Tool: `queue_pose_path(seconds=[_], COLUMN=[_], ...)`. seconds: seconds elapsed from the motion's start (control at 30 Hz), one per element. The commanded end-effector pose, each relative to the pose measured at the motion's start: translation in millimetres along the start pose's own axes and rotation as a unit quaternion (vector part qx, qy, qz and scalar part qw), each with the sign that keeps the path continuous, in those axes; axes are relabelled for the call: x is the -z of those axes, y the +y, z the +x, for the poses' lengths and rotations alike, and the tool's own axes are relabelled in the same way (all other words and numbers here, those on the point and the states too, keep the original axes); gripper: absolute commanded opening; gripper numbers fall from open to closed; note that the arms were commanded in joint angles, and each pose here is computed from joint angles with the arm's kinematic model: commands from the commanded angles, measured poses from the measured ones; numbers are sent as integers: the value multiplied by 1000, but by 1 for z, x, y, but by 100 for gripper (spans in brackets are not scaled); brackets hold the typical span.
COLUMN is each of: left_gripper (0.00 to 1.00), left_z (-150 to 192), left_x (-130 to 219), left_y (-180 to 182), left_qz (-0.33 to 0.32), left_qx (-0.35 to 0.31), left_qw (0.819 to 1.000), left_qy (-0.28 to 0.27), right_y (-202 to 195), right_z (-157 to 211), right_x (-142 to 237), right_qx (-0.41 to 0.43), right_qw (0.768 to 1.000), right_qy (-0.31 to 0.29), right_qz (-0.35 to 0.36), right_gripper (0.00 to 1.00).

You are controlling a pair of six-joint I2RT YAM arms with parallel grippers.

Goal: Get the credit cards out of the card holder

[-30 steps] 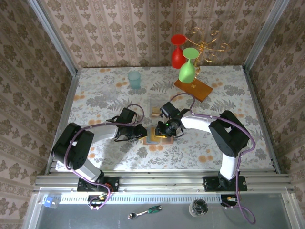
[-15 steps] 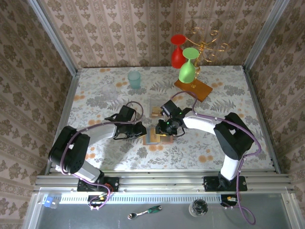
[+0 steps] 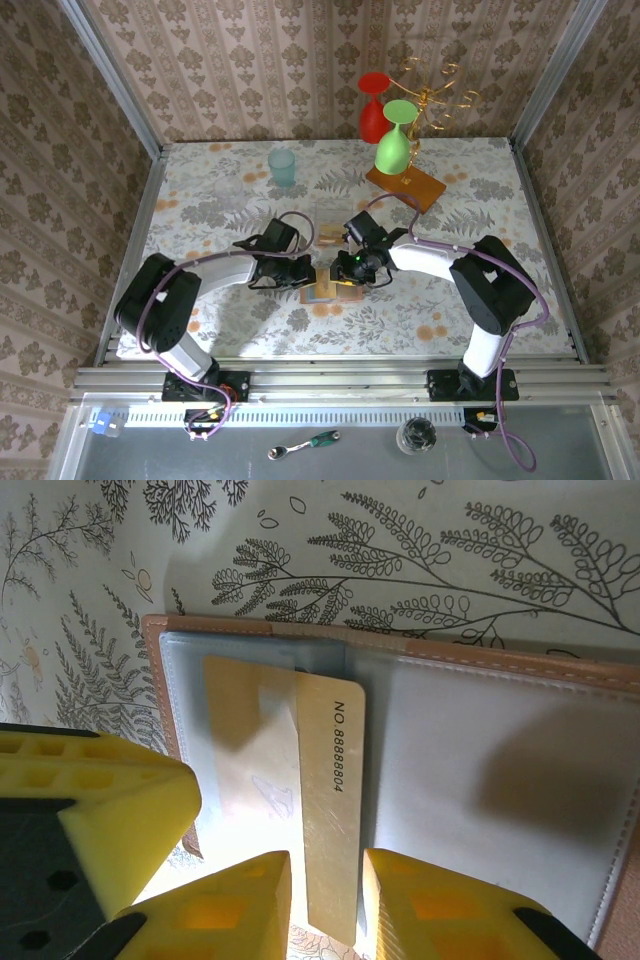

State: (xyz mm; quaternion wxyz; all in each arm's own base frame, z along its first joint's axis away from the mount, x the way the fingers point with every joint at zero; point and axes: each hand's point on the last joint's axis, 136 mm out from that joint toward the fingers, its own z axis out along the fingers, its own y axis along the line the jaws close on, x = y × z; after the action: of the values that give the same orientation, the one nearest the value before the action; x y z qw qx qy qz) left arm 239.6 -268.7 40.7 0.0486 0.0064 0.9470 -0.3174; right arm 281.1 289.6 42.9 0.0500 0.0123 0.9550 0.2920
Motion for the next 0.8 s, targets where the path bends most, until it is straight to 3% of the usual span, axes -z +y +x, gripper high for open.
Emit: queue_pose_path(seconds=[0.0, 0.77], left_gripper=[0, 0], left_z=[9, 20], left_x=[-6, -10], left_y=[17, 35], left_qz=[-28, -51], left_qx=[-4, 6], left_qw=[1000, 998], left_qy=[15, 23], right_y=[5, -8], right_z=[-1, 4], right_x=[3, -16], right_qx=[9, -10], right_qw=[1000, 999], right_qy=[-4, 16], right_qz=[-18, -31], right_gripper=[28, 28])
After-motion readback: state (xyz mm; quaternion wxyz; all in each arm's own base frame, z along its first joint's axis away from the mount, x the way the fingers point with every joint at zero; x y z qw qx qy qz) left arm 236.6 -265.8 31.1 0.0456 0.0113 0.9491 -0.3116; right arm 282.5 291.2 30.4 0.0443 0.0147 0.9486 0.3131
